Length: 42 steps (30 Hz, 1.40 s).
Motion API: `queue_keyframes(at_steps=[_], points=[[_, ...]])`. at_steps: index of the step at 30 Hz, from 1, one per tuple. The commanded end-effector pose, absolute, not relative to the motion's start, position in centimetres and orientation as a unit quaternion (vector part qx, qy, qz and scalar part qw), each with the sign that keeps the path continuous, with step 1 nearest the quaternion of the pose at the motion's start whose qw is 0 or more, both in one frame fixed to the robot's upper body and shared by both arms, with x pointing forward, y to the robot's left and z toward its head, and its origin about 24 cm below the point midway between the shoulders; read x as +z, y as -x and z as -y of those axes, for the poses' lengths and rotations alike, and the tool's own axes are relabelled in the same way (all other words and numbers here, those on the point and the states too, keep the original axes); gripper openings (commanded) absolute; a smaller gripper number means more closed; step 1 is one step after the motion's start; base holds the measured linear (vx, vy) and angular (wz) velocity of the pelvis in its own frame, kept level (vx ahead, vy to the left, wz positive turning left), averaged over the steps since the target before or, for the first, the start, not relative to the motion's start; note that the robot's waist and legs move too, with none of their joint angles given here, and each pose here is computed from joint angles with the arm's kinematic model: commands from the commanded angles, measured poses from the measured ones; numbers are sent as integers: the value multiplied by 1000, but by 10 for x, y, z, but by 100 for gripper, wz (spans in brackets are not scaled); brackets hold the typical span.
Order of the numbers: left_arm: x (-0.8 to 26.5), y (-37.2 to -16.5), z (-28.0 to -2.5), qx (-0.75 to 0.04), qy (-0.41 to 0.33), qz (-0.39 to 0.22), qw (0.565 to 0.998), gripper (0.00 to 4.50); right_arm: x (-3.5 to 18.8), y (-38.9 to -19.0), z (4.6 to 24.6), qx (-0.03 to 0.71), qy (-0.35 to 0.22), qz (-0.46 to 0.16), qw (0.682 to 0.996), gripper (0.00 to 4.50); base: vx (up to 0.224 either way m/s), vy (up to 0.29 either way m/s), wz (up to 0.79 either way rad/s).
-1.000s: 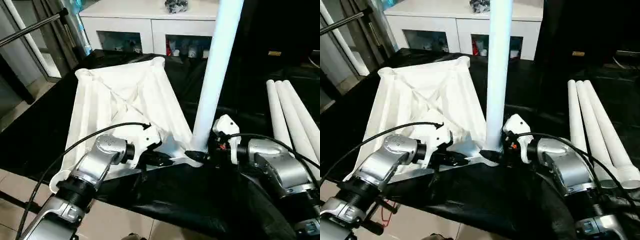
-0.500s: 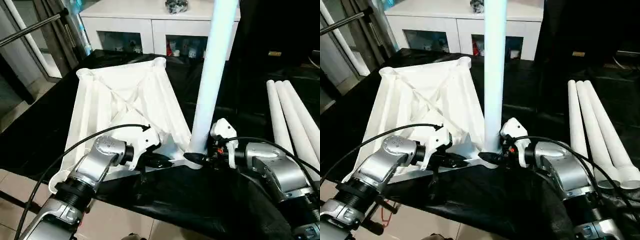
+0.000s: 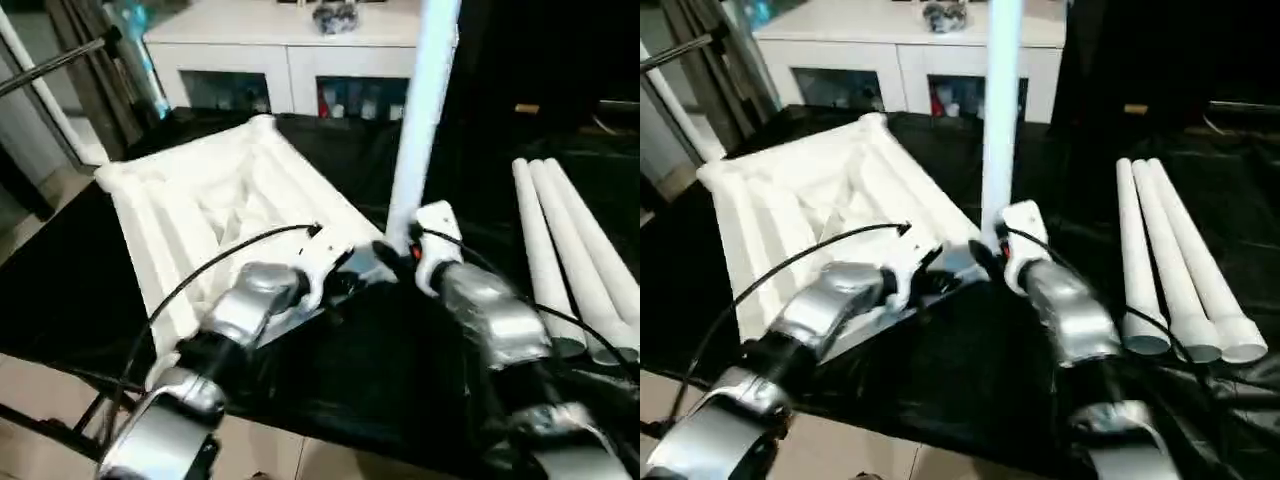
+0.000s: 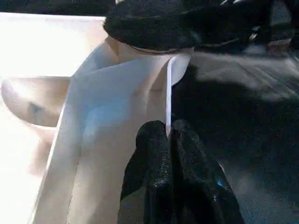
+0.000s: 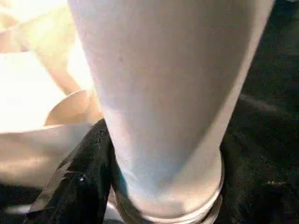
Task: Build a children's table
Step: Rotate leg to tighten
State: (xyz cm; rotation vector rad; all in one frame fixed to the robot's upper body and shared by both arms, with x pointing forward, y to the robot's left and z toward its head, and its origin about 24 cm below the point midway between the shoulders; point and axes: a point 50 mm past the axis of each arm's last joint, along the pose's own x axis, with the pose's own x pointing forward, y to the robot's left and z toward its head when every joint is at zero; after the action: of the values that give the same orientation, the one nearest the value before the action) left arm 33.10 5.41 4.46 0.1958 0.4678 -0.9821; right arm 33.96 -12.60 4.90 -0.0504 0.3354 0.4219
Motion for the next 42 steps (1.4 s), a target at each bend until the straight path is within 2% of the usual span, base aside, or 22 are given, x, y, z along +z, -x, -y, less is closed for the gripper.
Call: queue_keyframes(at_steps=[1, 3, 5, 8, 11, 12, 15, 18, 23, 25, 27, 34, 39, 42], points=[[59, -335, -43, -480, -99, -186, 851, 0, 23, -327, 102, 252, -3, -224, 942, 339, 0, 0, 0], [59, -334, -44, -488, -102, -183, 847, 0, 26, -328, 101, 257, -6, -219, 941, 353, 0, 0, 0], [59, -330, -46, -512, -106, -172, 835, 0, 31, -330, 104, 266, 12, -205, 942, 374, 0, 0, 0], [59, -323, -52, -548, -106, -163, 813, 0, 39, -330, 109, 302, 38, -185, 935, 382, 0, 0, 0], [57, -314, -64, -583, -108, -163, 788, 0, 50, -322, 119, 377, 60, -162, 910, 382, 0, 0, 0], [57, -313, -65, -586, -109, -163, 786, 0, 51, -321, 119, 382, 63, -161, 908, 382, 0, 0, 0], [55, -306, -79, -610, -116, -173, 764, 0, 60, -308, 134, 459, 85, -156, 870, 382, 0, 0, 0], [55, -303, -87, -626, -117, -177, 751, 0, 65, -298, 144, 502, 95, -162, 844, 382, 0, 0, 0], [56, -300, -96, -638, -118, -187, 738, 0, 68, -294, 152, 517, 96, -163, 835, 382, 0, 0, 0], [55, -298, -98, -645, -122, -190, 730, 0, 68, -292, 151, 525, 92, -166, 830, 348, 0, 0, 0], [55, -297, -99, -646, -122, -191, 729, 0, 66, -290, 150, 531, 90, -172, 825, 345, 0, 0, 0], [55, -297, -98, -646, -121, -193, 729, 0, 63, -286, 145, 542, 80, -181, 817, 275, 0, 0, 0], [54, -296, -98, -645, -120, -194, 730, 0, 60, -281, 142, 547, 75, -187, 812, 269, 0, 0, 0], [53, -298, -96, -634, -117, -193, 740, 0, 56, -282, 140, 532, 65, -192, 822, 268, 0, 0, 0]])
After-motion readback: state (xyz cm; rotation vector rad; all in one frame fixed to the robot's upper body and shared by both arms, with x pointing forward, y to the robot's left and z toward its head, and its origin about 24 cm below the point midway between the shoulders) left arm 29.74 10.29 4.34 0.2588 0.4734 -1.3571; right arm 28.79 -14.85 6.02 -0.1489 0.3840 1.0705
